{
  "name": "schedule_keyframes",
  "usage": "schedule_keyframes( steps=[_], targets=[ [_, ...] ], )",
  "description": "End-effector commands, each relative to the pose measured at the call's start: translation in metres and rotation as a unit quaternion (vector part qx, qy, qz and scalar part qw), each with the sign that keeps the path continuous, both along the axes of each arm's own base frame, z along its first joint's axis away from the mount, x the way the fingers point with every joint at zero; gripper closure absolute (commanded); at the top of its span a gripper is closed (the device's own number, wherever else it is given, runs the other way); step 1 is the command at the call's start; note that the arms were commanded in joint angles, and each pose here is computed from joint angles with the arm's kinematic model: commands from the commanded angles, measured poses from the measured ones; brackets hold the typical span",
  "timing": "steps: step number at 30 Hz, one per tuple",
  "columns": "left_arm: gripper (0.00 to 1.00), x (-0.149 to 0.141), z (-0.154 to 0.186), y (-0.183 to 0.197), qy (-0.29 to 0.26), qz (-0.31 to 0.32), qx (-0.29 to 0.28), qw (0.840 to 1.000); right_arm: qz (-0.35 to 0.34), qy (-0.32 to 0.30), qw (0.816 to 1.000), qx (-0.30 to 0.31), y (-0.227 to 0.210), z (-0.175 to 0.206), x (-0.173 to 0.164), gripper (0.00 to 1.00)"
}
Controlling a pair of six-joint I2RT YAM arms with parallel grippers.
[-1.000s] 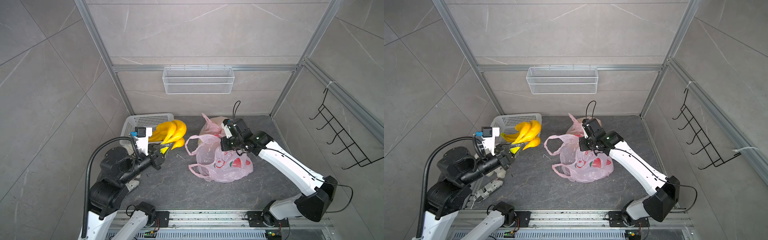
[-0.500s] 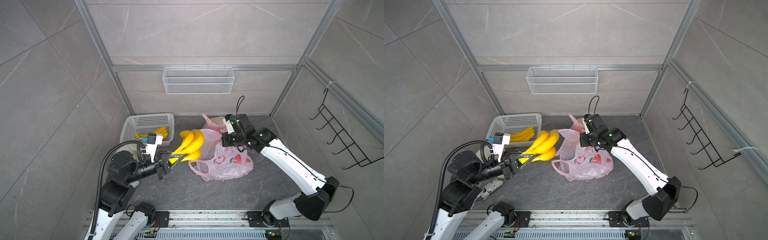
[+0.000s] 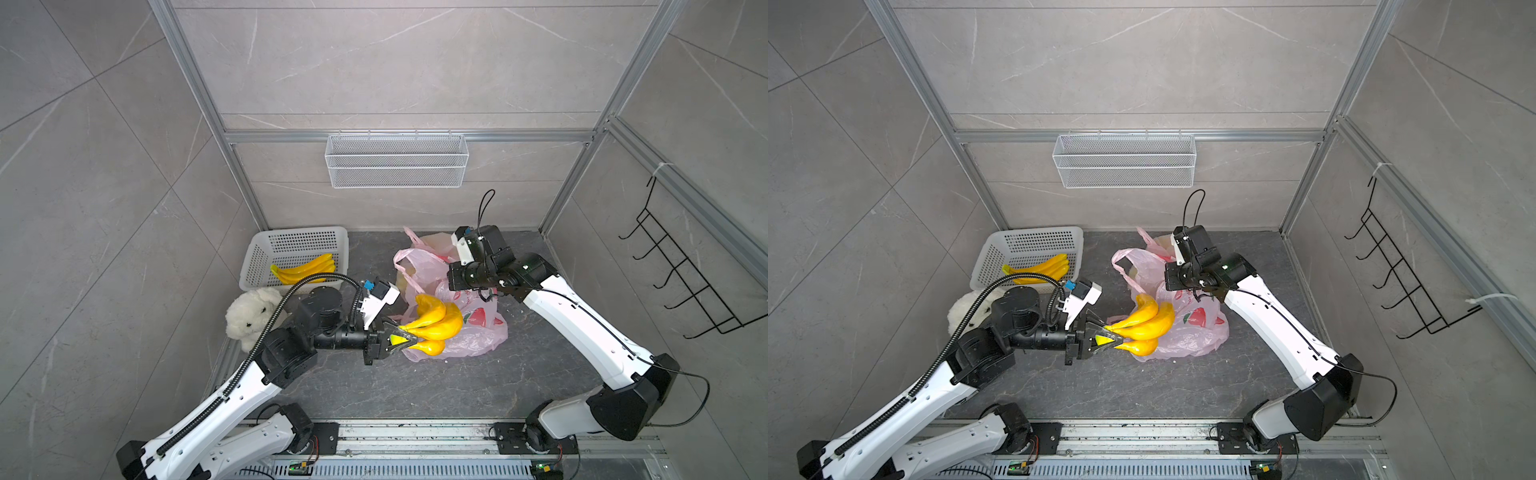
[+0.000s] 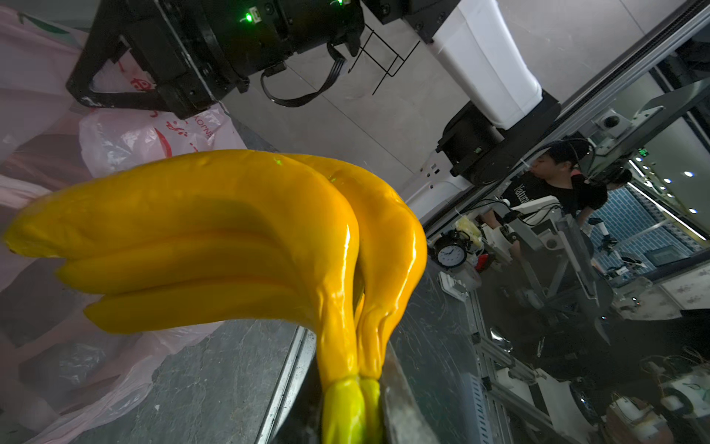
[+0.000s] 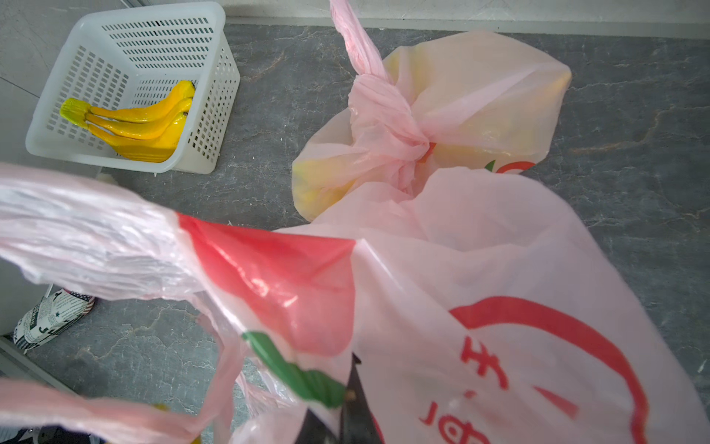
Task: Place the banana into a plastic bag & tie a knot
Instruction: Place the banana into the plastic bag.
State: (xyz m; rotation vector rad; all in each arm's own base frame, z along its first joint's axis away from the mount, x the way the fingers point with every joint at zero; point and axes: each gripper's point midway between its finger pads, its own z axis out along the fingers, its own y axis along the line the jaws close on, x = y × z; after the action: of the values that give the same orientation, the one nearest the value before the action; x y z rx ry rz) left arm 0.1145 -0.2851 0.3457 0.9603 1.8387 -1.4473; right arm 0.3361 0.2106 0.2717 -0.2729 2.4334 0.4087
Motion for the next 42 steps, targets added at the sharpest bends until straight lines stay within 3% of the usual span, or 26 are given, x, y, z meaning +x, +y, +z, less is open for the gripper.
schedule_keyframes(
  steps=[1, 8, 15, 18, 26, 32, 38, 42],
  targets=[
    [1.0, 0.007, 0.017, -0.003, -0.061, 0.005, -0.023, 0.998, 0.013, 0.006, 1.0, -0.003, -0.005, -0.008, -0.004, 1.0],
    [1.0, 0.021, 0.002, -0.013, -0.064, 0.013, -0.008, 0.998, 0.027, 0.009, 1.0, 0.007, -0.005, -0.014, -0.01, 1.0],
    [1.0, 0.061, -0.014, 0.004, -0.069, 0.126, 0.04, 0.989, 0.028, 0.008, 1.0, 0.005, -0.013, -0.015, -0.014, 1.0],
    [1.0, 0.069, -0.028, 0.002, -0.054, 0.14, 0.059, 0.987, 0.025, 0.012, 1.0, 0.009, -0.017, -0.019, -0.019, 1.0],
    [1.0, 0.076, -0.065, -0.017, -0.04, 0.115, 0.117, 0.986, 0.023, 0.032, 0.999, 0.017, -0.033, -0.04, -0.042, 1.0],
    [1.0, 0.096, -0.079, -0.031, -0.03, 0.134, 0.143, 0.98, 0.056, 0.044, 0.997, 0.033, -0.03, -0.054, -0.06, 1.0],
    [1.0, 0.076, -0.104, -0.071, -0.052, 0.077, 0.189, 0.978, 0.058, 0.042, 0.996, 0.061, -0.025, -0.048, -0.062, 1.0],
    [1.0, 0.081, -0.132, -0.088, -0.034, 0.076, 0.217, 0.973, 0.058, 0.04, 0.994, 0.086, -0.019, -0.042, -0.06, 1.0]
  ],
)
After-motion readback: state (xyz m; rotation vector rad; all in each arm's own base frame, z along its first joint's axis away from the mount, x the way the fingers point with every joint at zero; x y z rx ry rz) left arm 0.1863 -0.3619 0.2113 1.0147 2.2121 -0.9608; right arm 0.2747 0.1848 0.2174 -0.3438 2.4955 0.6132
